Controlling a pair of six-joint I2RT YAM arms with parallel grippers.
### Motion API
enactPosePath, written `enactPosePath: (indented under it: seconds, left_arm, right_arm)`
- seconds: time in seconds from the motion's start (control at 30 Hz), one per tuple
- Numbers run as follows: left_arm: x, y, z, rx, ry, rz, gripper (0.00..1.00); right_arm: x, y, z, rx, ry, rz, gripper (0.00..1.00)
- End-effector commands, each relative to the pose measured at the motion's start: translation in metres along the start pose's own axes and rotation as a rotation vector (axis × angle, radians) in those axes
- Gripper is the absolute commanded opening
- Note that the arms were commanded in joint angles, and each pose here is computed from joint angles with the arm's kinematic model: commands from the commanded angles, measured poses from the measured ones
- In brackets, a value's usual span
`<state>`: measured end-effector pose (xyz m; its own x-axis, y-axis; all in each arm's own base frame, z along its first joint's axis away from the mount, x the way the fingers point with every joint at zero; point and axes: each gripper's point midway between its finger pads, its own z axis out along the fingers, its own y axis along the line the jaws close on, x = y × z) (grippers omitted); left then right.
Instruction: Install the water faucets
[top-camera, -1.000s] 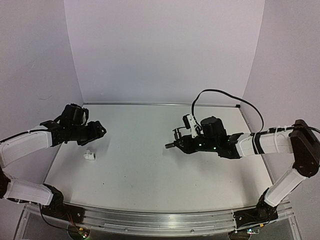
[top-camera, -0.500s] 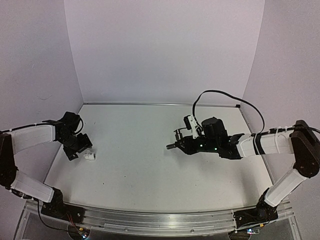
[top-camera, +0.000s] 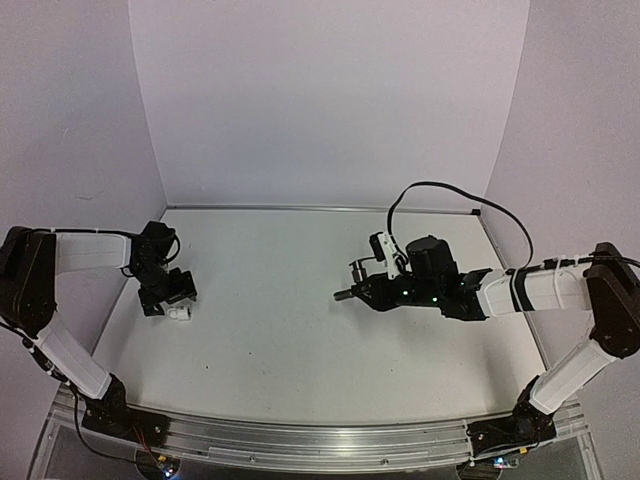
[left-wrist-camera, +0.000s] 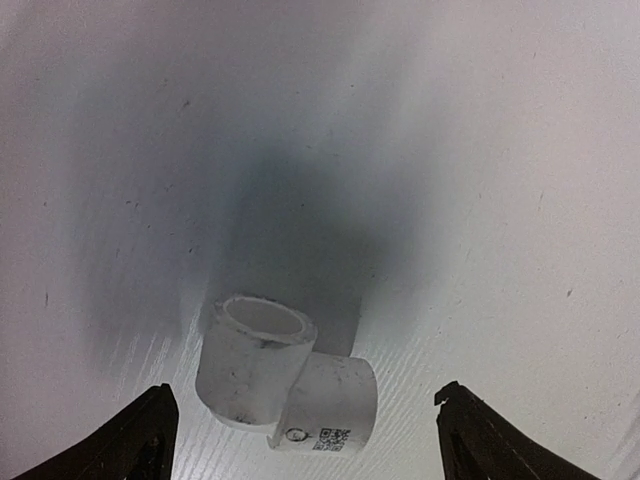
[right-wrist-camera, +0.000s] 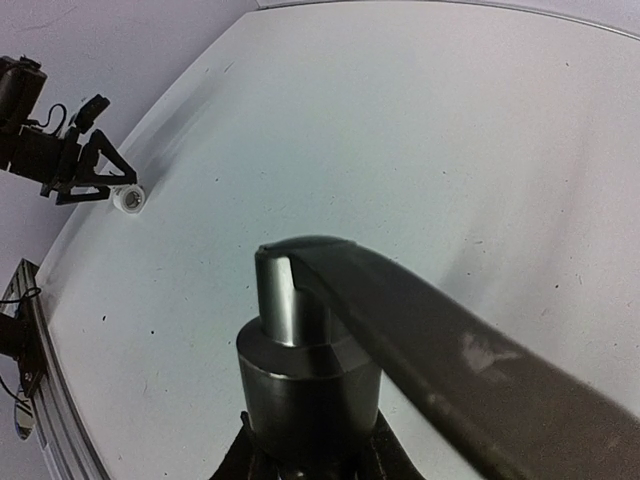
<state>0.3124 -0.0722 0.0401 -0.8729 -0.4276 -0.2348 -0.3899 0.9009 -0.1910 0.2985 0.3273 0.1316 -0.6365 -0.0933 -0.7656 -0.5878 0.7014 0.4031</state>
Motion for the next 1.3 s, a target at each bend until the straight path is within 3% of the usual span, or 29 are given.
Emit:
enactPosePath:
  seconds: [0.0,0.27,0.4,0.63,0.8,0.87,0.93,1.1,1.27]
  left_arm:
    - [-0.004,0.000,0.003,-0.042,0.017,0.121,0.93]
    - [-0.008,0.007,0.005,-0.116,0.005,0.221,0.86]
    - [-0.004,0.006,0.011,-0.109,0.036,0.224,0.74]
    - [0.006,-0.015,0.014,-0.052,0.063,0.234,0.43]
    - [0.036,-0.052,0.015,0.006,0.099,0.258,0.37]
    - [0.046,-0.062,0.016,0.014,0.106,0.232,0.42]
    - [0.049,-0.066,0.016,0.013,0.097,0.224,0.57]
    - [0.042,-0.075,0.004,0.047,0.065,0.227,0.81]
    - [0.032,-0.083,-0.010,0.079,0.022,0.208,0.90]
  right_arm:
    - [-0.027,0.018,-0.009,-0.064,-0.093,-0.016,0.00]
    - [-0.024,0.019,-0.006,-0.076,-0.091,-0.007,0.00]
    - [-0.025,0.020,-0.005,-0.084,-0.091,-0.003,0.00]
    - [-0.023,0.020,-0.004,-0.085,-0.088,0.002,0.00]
    - [-0.023,0.020,-0.003,-0.085,-0.088,0.007,0.00]
    - [-0.022,0.019,-0.003,-0.084,-0.088,0.008,0.00]
    - [-0.021,0.019,-0.004,-0.082,-0.088,0.009,0.00]
    - [-0.020,0.019,-0.004,-0.086,-0.083,0.010,0.00]
    - [-0.018,0.018,-0.006,-0.081,-0.084,0.013,0.00]
